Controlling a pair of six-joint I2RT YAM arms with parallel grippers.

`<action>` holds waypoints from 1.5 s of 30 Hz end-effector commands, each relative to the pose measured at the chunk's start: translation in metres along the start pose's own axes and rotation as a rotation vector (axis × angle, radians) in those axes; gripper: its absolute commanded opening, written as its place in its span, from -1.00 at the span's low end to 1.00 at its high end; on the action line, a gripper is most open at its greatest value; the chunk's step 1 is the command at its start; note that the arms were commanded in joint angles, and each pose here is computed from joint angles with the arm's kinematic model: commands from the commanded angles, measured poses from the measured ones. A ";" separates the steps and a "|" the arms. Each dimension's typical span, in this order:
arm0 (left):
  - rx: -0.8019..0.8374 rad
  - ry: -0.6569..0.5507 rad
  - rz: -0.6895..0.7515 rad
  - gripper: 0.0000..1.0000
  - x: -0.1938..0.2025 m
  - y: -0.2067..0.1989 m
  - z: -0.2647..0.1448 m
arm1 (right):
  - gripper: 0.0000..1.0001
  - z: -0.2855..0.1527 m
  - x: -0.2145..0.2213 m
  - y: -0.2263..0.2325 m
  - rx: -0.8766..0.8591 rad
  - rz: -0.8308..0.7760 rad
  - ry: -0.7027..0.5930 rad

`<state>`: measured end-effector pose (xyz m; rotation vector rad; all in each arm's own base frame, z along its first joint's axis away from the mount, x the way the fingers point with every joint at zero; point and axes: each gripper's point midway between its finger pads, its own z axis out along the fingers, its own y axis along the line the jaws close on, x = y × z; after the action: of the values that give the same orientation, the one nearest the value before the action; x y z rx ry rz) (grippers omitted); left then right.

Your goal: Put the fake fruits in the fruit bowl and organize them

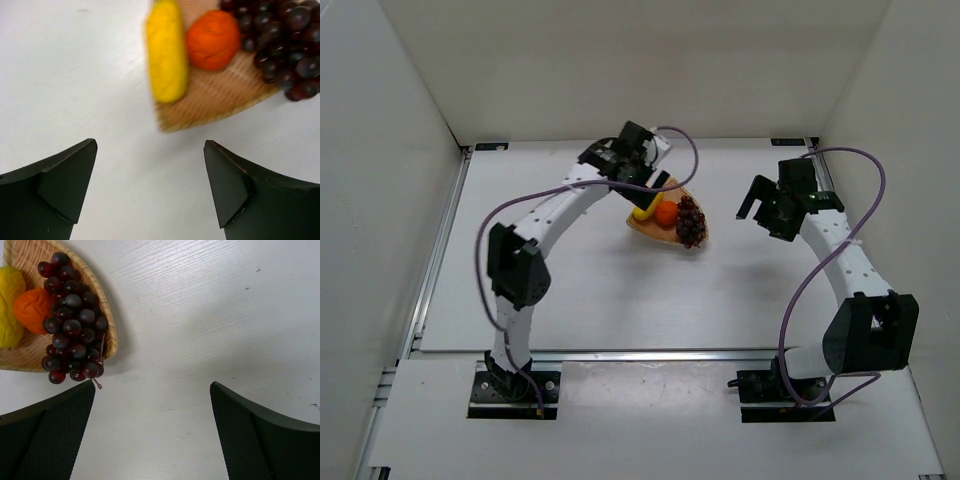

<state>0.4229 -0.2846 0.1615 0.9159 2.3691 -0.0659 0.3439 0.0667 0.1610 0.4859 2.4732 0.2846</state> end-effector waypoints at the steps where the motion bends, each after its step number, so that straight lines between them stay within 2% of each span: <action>1: -0.208 -0.209 -0.085 0.98 -0.019 0.084 -0.099 | 1.00 -0.015 -0.002 -0.013 0.020 -0.027 -0.020; 3: -0.287 -0.211 -0.148 0.98 -0.001 0.122 -0.118 | 1.00 -0.015 0.004 -0.034 0.063 -0.003 -0.010; 4: -0.356 -0.151 -0.211 0.98 0.029 0.158 -0.116 | 1.00 -0.021 0.003 -0.038 0.063 0.008 -0.028; 6: -0.434 -0.110 -0.289 0.98 0.062 0.190 -0.128 | 1.00 -0.030 0.000 -0.053 0.080 0.034 -0.060; 7: -0.469 -0.024 -0.354 0.98 0.104 0.209 -0.124 | 1.00 -0.030 0.005 -0.061 0.093 0.035 -0.058; 8: -0.494 0.013 -0.380 0.98 0.125 0.216 -0.126 | 1.00 -0.034 0.004 -0.067 0.100 0.036 -0.069; 10: -0.532 0.050 -0.448 0.98 0.162 0.227 -0.141 | 1.00 -0.045 0.002 -0.080 0.108 0.059 -0.099; 11: -0.509 0.118 -0.459 0.98 0.192 0.216 -0.131 | 1.00 -0.047 0.008 -0.087 0.121 0.058 -0.093; 13: -0.522 0.139 -0.486 0.98 0.218 0.211 -0.142 | 1.00 -0.055 0.010 -0.095 0.126 0.074 -0.111; 14: -0.520 0.196 -0.537 0.98 0.247 0.203 -0.137 | 1.00 -0.055 0.013 -0.096 0.126 0.074 -0.111; 18: -0.535 0.255 -0.650 0.98 0.300 0.188 -0.144 | 1.00 -0.057 0.022 -0.100 0.117 0.092 -0.111; 23: -0.539 0.243 -0.714 0.98 0.320 0.176 -0.156 | 1.00 -0.060 0.025 -0.093 0.078 0.101 -0.100; 33: -0.541 0.142 -0.723 0.98 0.310 0.168 -0.175 | 1.00 -0.073 0.037 -0.093 0.066 0.095 -0.125; 45: -0.524 0.128 -0.746 0.98 0.316 0.161 -0.178 | 1.00 -0.075 0.054 -0.098 0.068 0.096 -0.119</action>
<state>0.2508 0.0725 0.1537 -0.2056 2.5674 0.3446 0.2361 -0.0089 0.1626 0.6572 2.3518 0.1996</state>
